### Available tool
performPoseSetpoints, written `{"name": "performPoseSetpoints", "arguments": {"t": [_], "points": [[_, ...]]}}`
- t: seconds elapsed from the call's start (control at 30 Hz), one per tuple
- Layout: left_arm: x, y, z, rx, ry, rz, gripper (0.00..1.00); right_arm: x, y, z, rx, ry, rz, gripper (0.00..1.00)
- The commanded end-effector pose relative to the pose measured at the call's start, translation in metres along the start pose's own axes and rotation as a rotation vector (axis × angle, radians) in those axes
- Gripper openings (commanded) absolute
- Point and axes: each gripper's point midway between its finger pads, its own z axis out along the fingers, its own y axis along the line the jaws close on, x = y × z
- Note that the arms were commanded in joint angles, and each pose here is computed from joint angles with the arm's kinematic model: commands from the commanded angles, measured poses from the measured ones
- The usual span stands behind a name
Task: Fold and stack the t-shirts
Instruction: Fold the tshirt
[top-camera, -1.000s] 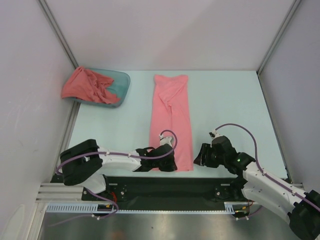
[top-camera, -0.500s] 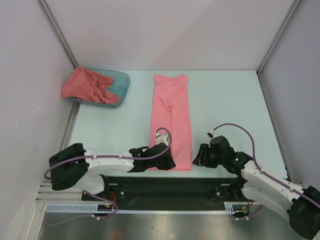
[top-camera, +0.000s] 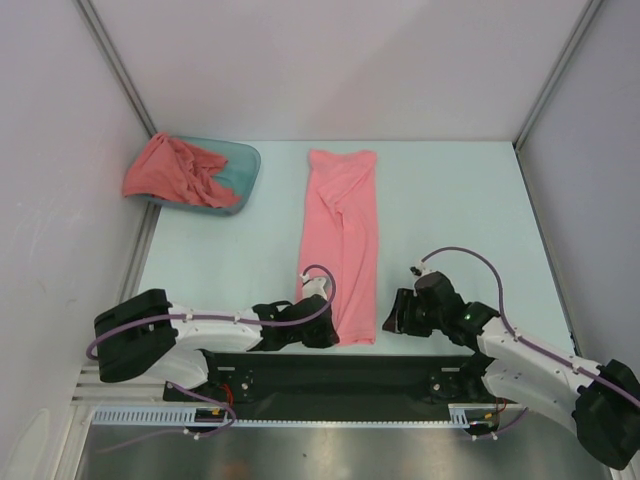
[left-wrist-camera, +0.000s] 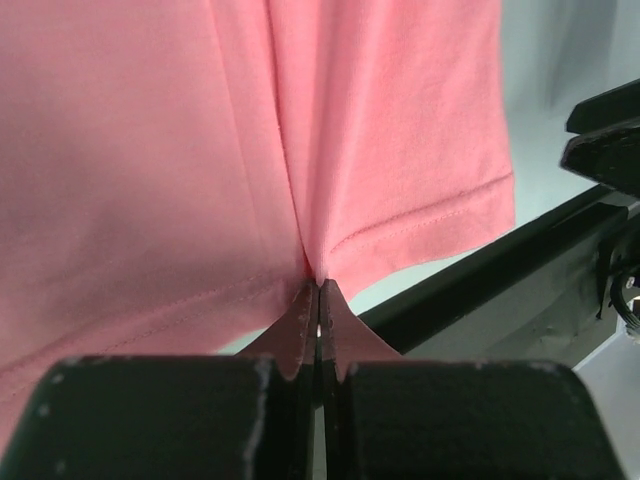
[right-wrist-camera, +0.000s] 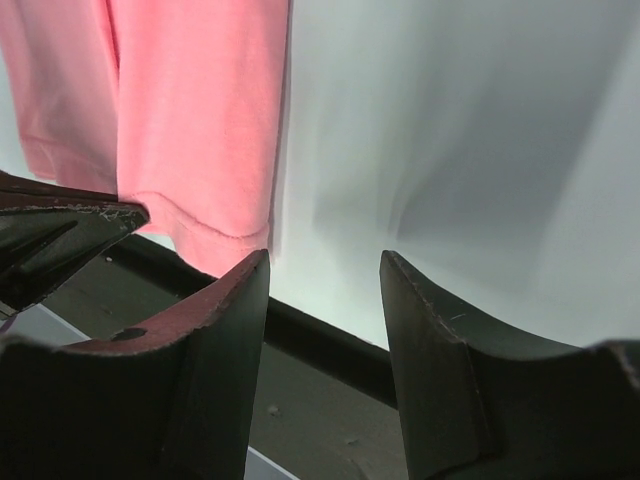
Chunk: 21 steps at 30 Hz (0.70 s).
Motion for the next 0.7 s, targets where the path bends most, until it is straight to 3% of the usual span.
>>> {"name": "performPoseSetpoints", "arguments": {"t": [0.0, 0.67], "points": [[-0.006, -0.022, -0.005, 0.073, -0.024, -0.007, 0.00, -0.007, 0.010, 0.002, -0.026, -0.024, -0.006, 0.53], [-0.010, -0.018, 0.002, 0.041, -0.046, 0.021, 0.00, 0.017, 0.038, 0.023, -0.155, 0.045, 0.000, 0.61]]}}
